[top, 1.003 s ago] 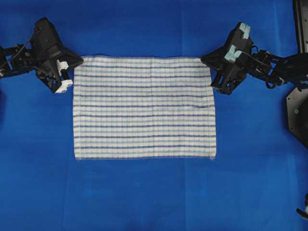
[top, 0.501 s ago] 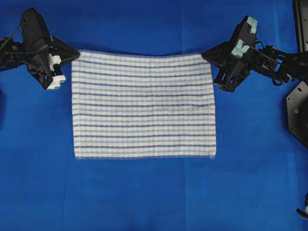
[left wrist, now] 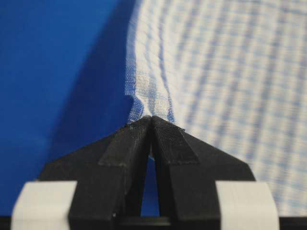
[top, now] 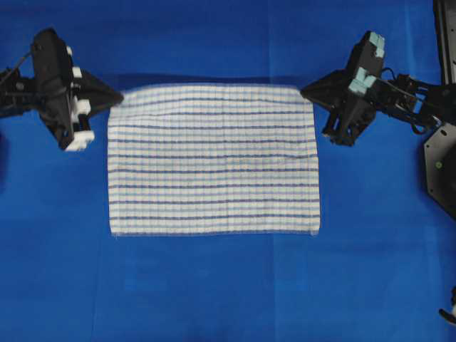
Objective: Fold the blue towel.
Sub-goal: 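Lift the top corners and fold them down onto the bottom edge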
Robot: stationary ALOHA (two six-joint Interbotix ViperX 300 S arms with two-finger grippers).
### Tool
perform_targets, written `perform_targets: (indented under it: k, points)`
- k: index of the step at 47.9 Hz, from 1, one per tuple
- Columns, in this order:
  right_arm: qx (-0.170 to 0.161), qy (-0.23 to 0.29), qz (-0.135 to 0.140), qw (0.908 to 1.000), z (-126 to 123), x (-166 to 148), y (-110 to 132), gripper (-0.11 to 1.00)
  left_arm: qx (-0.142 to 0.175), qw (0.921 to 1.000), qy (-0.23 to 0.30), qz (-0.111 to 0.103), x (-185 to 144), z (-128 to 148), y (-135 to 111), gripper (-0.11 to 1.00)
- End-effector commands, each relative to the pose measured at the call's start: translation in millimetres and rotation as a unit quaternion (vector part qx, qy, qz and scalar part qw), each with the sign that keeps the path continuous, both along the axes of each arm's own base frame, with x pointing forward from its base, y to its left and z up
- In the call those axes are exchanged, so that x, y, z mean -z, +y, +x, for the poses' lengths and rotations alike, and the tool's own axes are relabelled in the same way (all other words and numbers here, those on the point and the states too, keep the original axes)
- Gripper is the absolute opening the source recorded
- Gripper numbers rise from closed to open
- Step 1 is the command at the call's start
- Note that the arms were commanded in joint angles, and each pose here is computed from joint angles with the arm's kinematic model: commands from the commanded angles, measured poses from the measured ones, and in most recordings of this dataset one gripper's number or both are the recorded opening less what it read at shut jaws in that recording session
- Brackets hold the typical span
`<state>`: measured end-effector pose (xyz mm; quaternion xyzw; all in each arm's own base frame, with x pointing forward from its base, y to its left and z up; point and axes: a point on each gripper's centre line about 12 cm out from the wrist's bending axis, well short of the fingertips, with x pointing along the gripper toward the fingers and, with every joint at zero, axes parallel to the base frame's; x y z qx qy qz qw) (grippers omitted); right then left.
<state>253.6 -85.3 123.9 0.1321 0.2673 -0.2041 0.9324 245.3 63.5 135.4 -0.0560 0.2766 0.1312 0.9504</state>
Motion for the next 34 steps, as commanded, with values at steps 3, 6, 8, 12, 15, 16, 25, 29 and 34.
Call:
perform_targets:
  k: [3, 6, 8, 12, 15, 16, 25, 29, 34]
  points:
    - [-0.017, -0.025, 0.015, 0.9994, -2, -18, 17, 0.04, 0.032, 0.9992, -0.024, -0.009, -10, 2, -20, 0.03]
    - [-0.029, -0.033, 0.027, 0.9987, -5, -24, 28, 0.04, 0.049, 0.9982, -0.028, -0.018, -11, 0, -32, 0.03]
    - [-0.037, -0.038, 0.035, 0.998, -7, -28, 35, 0.04, 0.059, 0.9975, -0.03, -0.025, -12, -2, -39, 0.03]
    - [-0.056, -0.044, 0.051, 0.9961, -10, -33, 50, 0.04, 0.076, 0.9956, -0.037, -0.041, -16, -5, -52, 0.03]
    - [-0.073, -0.045, 0.062, 0.9944, -13, -36, 60, 0.04, 0.088, 0.9937, -0.046, -0.052, -20, -6, -61, 0.03]
    - [-0.08, -0.044, 0.066, 0.9937, -14, -37, 64, 0.04, 0.092, 0.993, -0.048, -0.056, -21, -6, -64, 0.03]
    - [-0.118, -0.037, 0.098, 0.9875, -17, -39, 92, 0.04, 0.13, 0.9866, -0.052, -0.084, -28, -7, -90, 0.03]
    - [-0.136, -0.032, 0.106, 0.9845, -17, -38, 103, 0.04, 0.146, 0.984, -0.049, -0.09, -28, -7, -99, 0.03]
    - [-0.15, -0.026, 0.114, 0.9818, -17, -36, 113, 0.04, 0.157, 0.9814, -0.044, -0.101, -26, -6, -108, 0.03]
